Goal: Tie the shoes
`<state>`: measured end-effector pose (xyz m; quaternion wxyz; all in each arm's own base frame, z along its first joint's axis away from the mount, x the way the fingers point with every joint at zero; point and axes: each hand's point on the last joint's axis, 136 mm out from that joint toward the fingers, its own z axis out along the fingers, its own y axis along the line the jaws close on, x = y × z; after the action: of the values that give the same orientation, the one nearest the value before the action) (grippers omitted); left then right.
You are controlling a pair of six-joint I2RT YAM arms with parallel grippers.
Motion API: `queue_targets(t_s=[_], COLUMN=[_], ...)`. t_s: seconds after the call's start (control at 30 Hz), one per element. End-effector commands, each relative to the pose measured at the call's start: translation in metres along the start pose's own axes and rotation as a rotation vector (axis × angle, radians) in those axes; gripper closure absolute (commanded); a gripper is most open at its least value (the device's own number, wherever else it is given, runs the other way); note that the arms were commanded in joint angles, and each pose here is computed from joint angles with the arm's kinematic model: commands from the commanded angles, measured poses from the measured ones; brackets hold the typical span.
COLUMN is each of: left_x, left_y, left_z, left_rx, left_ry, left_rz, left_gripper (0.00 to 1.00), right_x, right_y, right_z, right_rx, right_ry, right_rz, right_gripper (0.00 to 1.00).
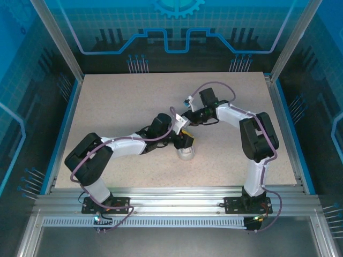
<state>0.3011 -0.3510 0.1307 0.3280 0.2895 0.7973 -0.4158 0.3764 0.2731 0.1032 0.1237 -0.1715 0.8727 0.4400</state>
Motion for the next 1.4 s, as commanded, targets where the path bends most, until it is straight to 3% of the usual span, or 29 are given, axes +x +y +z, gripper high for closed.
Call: queue_targets(t_s=[0.0, 0.13, 0.3, 0.63, 0.9, 1.37], left_x=[-0.021, -0.033, -0.049, -0.024, -0.006, 0.002], left_y=[-0.007, -0.012, 0.001, 0.086, 0.104, 0.109], left_z=[-0.015, -0.025, -0.046, -0.062, -0.035, -0.01], left_rx=[0.004, 0.024, 0.008, -0.135, -0.131, -0.114], left_ry=[0.006, -0.003, -0.05, 0.056, 0.115, 0.161], left_rz=[0.014, 0.028, -0.011, -0.226, -0.34, -0.32], left_gripper=[0.5, 0.48, 0.49, 0.58, 0.67, 0.66], right_x=[-0.016, -0.014, 0.014, 0.067, 0.085, 0.081], right_y=[0.013, 0.013, 0.011, 0.027, 0.034, 0.036], right_z=[-0.032, -0.053, -0.071, -0.1, -0.084, -0.051], right_rx=[0.027, 0.083, 0.169, 0.305, 0.341, 0.325], right_ry=[-0.048, -0.077, -0.093, -0.159, -0.186, -0.131], right_rz=[0.015, 0.064, 0.158, 0.327, 0.385, 0.388], right_gripper=[0.59, 0.57, 0.56, 0.53, 0.5, 0.49])
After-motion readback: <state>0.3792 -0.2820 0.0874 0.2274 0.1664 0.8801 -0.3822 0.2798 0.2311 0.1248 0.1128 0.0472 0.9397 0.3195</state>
